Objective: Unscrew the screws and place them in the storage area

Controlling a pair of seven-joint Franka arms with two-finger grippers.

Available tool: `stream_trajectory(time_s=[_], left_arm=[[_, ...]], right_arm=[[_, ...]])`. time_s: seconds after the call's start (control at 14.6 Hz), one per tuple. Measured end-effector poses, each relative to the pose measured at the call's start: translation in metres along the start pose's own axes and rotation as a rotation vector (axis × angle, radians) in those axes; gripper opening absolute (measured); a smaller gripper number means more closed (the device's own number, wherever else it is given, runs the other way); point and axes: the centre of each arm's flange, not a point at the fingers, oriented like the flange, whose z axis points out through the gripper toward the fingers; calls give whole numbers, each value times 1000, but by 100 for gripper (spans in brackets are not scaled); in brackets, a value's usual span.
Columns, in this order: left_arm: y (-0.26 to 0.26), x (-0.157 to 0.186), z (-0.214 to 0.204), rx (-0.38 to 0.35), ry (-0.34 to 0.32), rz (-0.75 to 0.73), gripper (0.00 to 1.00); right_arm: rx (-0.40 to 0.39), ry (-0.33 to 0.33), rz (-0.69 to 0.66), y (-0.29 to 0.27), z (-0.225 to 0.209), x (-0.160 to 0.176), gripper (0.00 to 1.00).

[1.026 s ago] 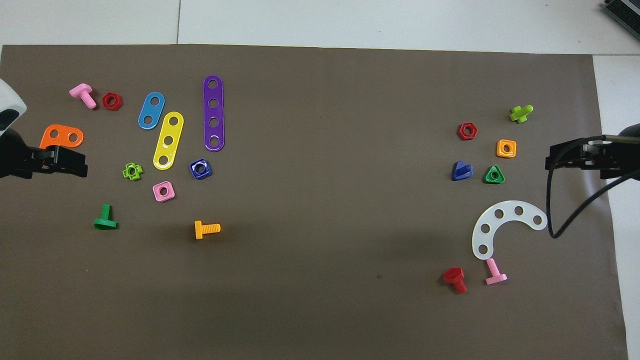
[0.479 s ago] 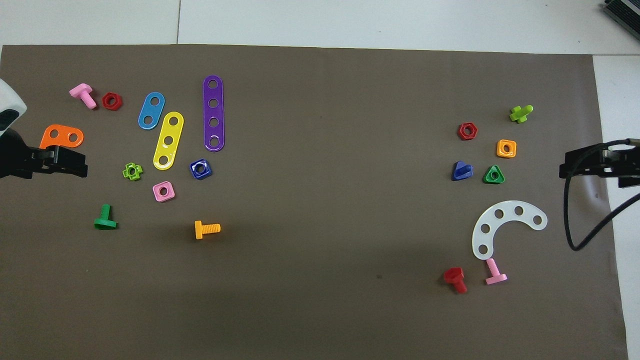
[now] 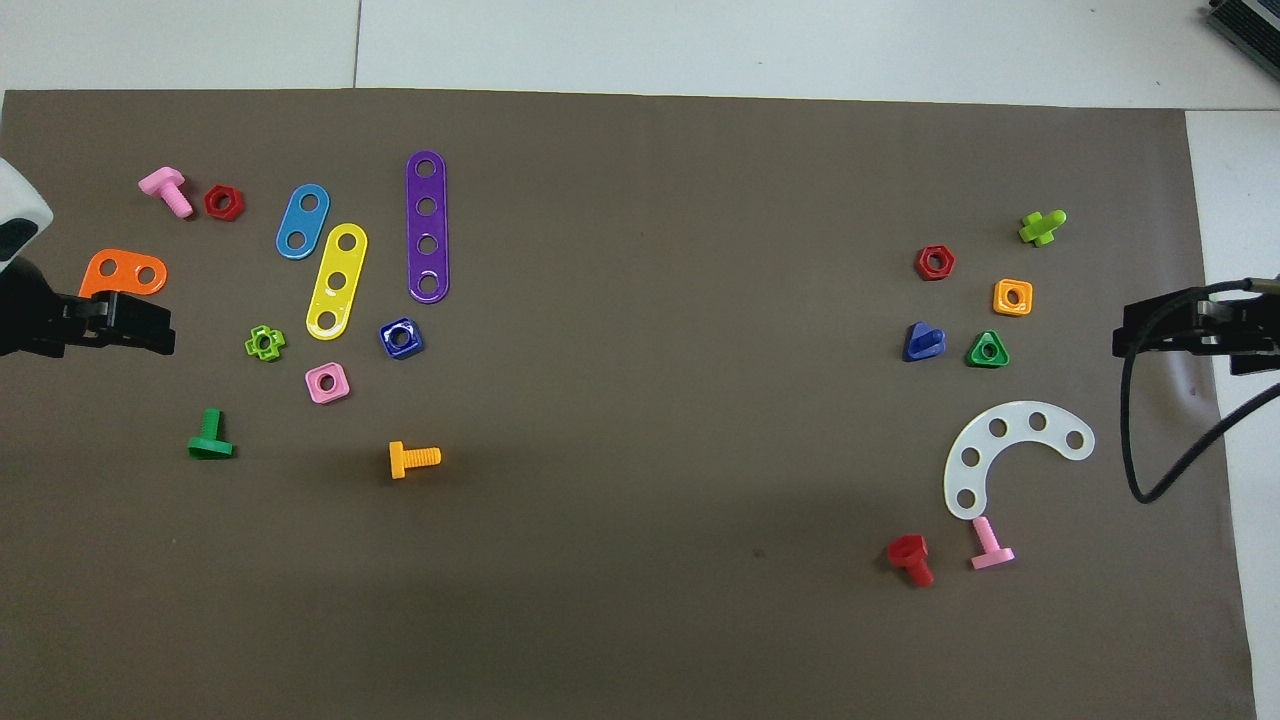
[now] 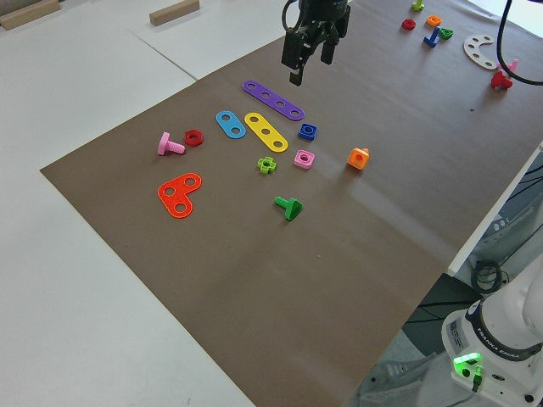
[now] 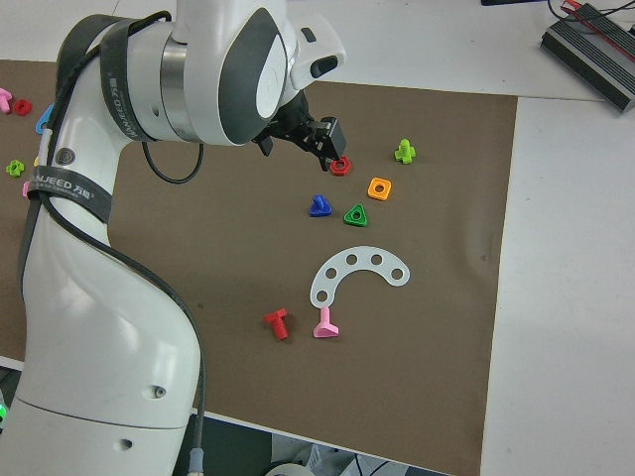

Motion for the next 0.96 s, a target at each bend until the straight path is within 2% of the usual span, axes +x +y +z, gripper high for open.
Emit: stream_trajectory(time_s=[0.96], left_arm=[[0, 0, 0, 0, 0, 0, 100]], right_arm=[[-3, 2, -1, 0, 0, 0, 100]])
